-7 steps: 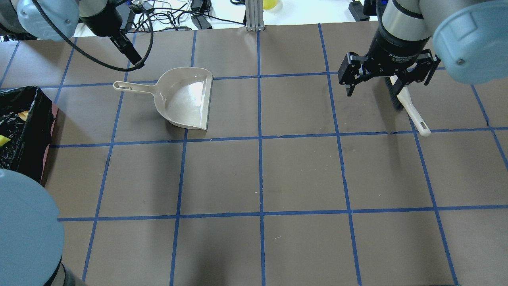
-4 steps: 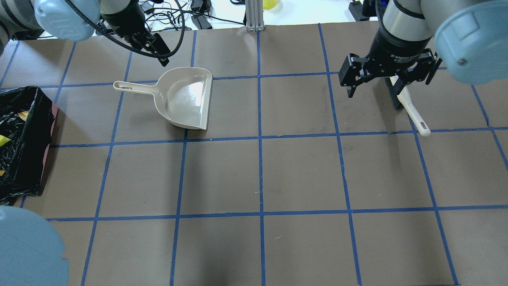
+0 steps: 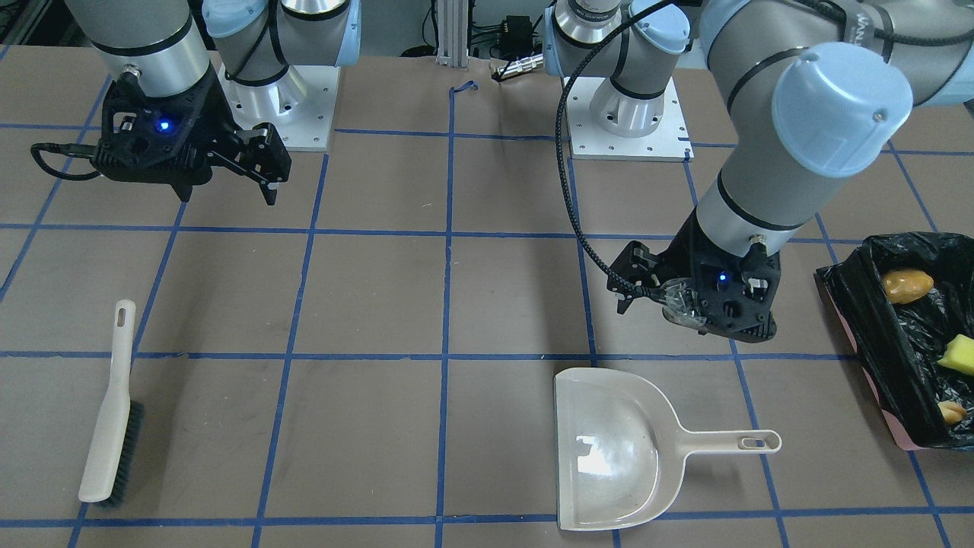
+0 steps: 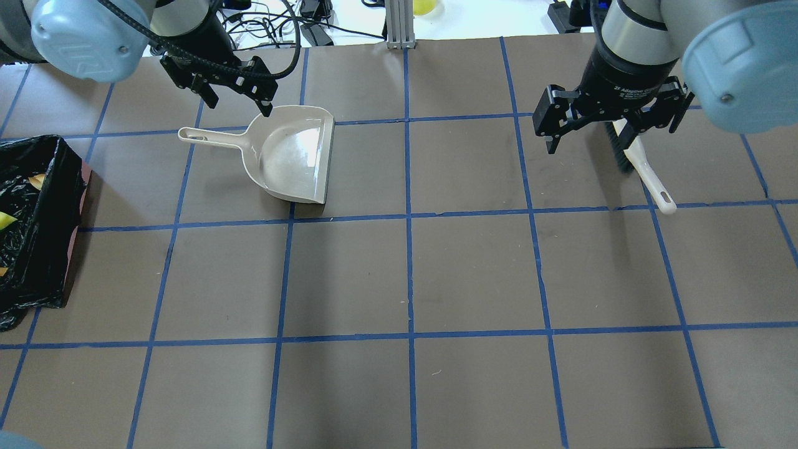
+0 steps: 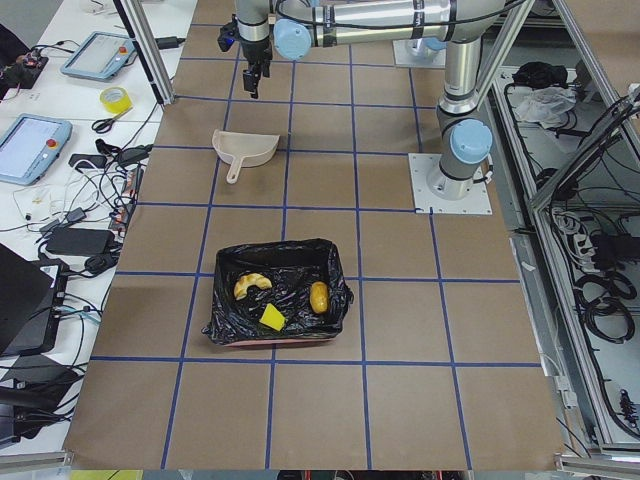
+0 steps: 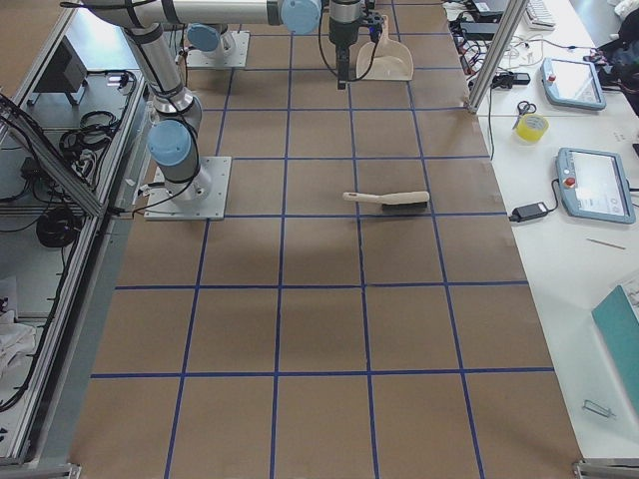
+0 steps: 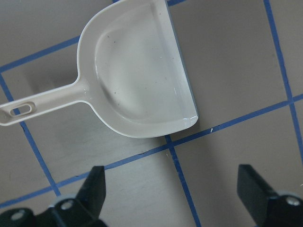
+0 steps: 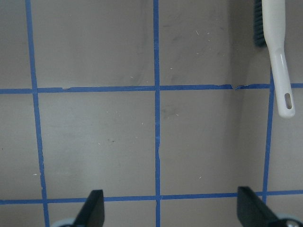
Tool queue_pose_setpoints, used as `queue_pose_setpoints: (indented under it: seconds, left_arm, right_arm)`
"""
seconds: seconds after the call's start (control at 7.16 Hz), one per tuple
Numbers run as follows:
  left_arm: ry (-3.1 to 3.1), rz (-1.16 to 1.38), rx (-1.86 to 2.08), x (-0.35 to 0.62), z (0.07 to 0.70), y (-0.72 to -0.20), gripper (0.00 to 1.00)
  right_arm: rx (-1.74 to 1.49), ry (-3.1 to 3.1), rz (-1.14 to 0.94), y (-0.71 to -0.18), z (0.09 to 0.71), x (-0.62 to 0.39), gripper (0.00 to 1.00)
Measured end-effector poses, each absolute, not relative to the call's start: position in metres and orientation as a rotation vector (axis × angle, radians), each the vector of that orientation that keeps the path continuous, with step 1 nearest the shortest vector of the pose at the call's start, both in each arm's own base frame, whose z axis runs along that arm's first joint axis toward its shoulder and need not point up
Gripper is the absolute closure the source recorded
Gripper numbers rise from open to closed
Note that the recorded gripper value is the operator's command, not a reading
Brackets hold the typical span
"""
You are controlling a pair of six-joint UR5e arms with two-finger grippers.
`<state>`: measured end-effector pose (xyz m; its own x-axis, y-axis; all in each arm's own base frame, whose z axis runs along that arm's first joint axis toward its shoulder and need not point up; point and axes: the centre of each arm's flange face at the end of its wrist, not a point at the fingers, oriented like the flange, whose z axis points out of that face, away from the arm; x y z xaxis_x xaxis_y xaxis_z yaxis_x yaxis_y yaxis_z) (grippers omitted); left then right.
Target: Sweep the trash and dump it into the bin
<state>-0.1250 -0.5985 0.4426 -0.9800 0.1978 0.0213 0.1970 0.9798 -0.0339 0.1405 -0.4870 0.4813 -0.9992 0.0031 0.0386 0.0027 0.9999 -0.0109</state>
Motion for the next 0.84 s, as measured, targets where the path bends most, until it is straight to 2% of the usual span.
queue_pose_setpoints:
  seconds: [0.84]
  left_arm:
    - [-3.166,0.022,-0.166,-0.122,0.483,-0.529,0.0]
  right_arm:
    - [0.0,-3.104,0.019,-0.488,0.481,0.14,0.0]
